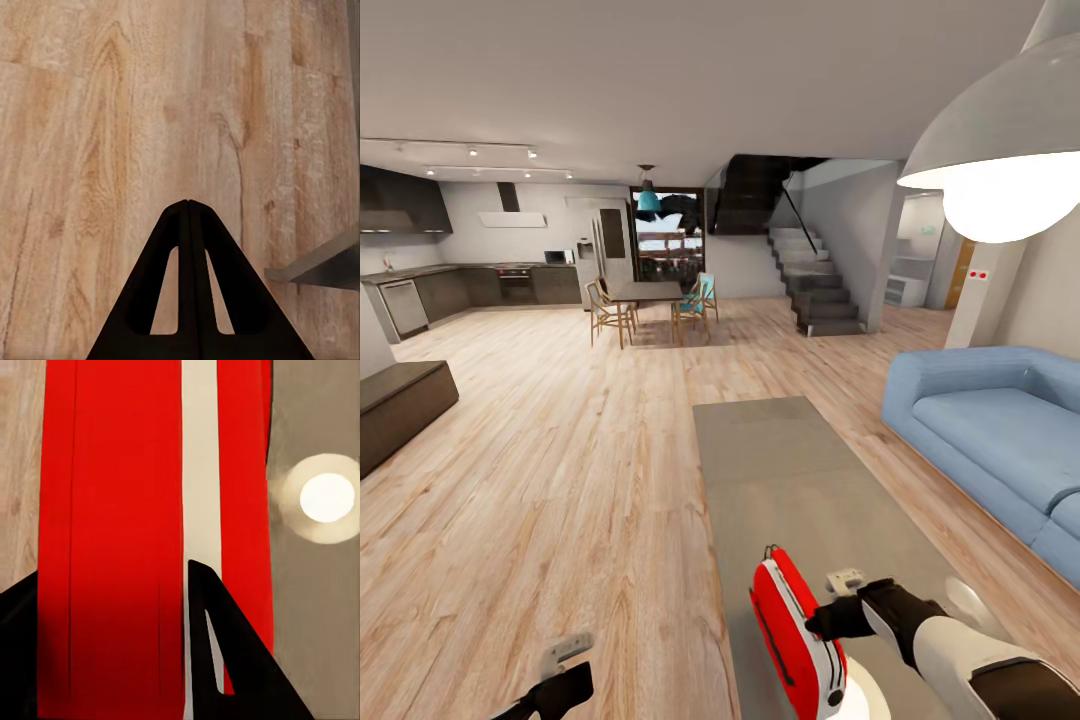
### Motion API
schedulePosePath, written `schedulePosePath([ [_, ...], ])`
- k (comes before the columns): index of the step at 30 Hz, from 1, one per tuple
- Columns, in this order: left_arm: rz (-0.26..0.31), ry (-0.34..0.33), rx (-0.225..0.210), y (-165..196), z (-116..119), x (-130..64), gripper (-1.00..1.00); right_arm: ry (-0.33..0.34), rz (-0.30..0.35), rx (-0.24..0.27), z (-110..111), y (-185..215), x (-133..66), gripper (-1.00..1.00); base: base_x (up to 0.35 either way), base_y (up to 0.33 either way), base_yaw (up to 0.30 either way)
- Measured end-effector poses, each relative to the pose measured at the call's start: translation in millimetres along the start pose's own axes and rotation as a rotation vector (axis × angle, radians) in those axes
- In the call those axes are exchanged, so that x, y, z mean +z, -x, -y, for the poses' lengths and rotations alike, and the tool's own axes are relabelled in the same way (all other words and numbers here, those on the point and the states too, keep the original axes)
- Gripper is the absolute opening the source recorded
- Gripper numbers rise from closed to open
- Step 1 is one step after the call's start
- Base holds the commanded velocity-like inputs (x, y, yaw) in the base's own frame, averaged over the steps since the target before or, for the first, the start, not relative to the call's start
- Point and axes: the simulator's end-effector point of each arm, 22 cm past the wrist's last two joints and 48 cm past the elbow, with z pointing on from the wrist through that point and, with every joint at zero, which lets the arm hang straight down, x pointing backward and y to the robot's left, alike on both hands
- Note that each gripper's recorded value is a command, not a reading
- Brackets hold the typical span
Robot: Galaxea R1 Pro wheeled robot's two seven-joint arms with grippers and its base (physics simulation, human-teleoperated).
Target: Turn on the radio receiver that's on the table in the living room.
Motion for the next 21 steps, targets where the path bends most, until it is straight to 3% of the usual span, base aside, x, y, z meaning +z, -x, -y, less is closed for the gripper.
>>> schedulePosePath([
  [3,-0.003,-0.009,-0.006,-3.2,7.3,0.7,-1.00,-0.003,-0.009,-0.017,2.9,1.0,-2.2,-1.00,0.000,0.000,0.000],
  [21,-0.003,-0.010,-0.007,-3.6,8.2,0.8,-1.00,-0.008,-0.008,-0.011,10.1,1.6,-5.0,-1.00,0.000,0.000,0.000],
])
